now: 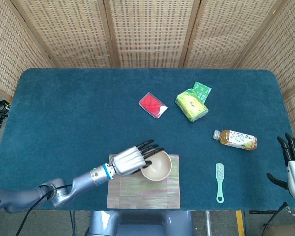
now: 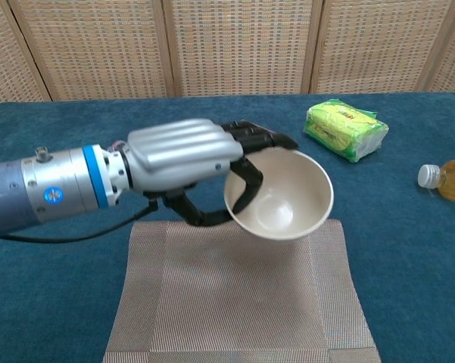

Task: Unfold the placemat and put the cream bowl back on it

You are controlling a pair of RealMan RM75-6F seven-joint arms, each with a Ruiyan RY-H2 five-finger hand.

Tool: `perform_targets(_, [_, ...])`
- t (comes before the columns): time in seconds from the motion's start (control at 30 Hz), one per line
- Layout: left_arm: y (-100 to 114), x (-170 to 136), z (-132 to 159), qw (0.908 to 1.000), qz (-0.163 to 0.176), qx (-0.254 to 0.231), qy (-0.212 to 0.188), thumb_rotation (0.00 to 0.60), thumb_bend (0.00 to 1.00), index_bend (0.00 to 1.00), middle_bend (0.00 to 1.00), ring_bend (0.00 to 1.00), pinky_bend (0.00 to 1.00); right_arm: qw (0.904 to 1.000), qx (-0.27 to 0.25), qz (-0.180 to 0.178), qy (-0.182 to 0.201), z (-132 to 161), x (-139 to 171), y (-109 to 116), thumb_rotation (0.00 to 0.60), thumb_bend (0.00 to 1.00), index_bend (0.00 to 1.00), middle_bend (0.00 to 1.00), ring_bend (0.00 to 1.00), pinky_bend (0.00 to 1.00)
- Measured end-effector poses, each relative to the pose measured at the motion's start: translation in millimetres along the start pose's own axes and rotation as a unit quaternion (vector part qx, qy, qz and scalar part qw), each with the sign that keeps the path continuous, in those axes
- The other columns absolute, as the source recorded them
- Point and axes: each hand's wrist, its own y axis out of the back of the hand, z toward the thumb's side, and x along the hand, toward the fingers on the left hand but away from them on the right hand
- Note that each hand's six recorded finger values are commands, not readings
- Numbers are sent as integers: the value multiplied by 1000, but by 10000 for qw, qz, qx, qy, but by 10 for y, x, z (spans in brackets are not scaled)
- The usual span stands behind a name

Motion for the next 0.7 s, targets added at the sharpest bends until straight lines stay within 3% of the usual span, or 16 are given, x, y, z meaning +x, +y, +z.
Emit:
perform_targets(0.17, [177, -85, -552, 9966, 175, -66, 806, 600, 477, 677, 0, 0, 0, 10000, 19, 8, 38, 25, 9, -9, 600, 0, 0, 0, 0, 0])
perform_targets(0.37, [189, -394, -1296, 9821, 175, -200, 1867, 600, 477, 686, 0, 0, 0, 10000, 42, 23, 50, 41, 13, -21, 600, 0, 0, 0, 0, 0])
perform_targets(0.57, [18, -915, -1935, 9557, -31, -471, 2905, 600, 480, 686, 0, 0, 0, 9999, 72, 88, 89, 73, 7, -61, 600, 0, 0, 0, 0, 0])
perform_targets(0.7, [-155, -1290, -2261, 9304, -251, -676, 3593, 600, 483, 684, 0, 0, 0, 9998, 87, 115, 110, 89, 5, -78, 600, 0, 0, 0, 0, 0])
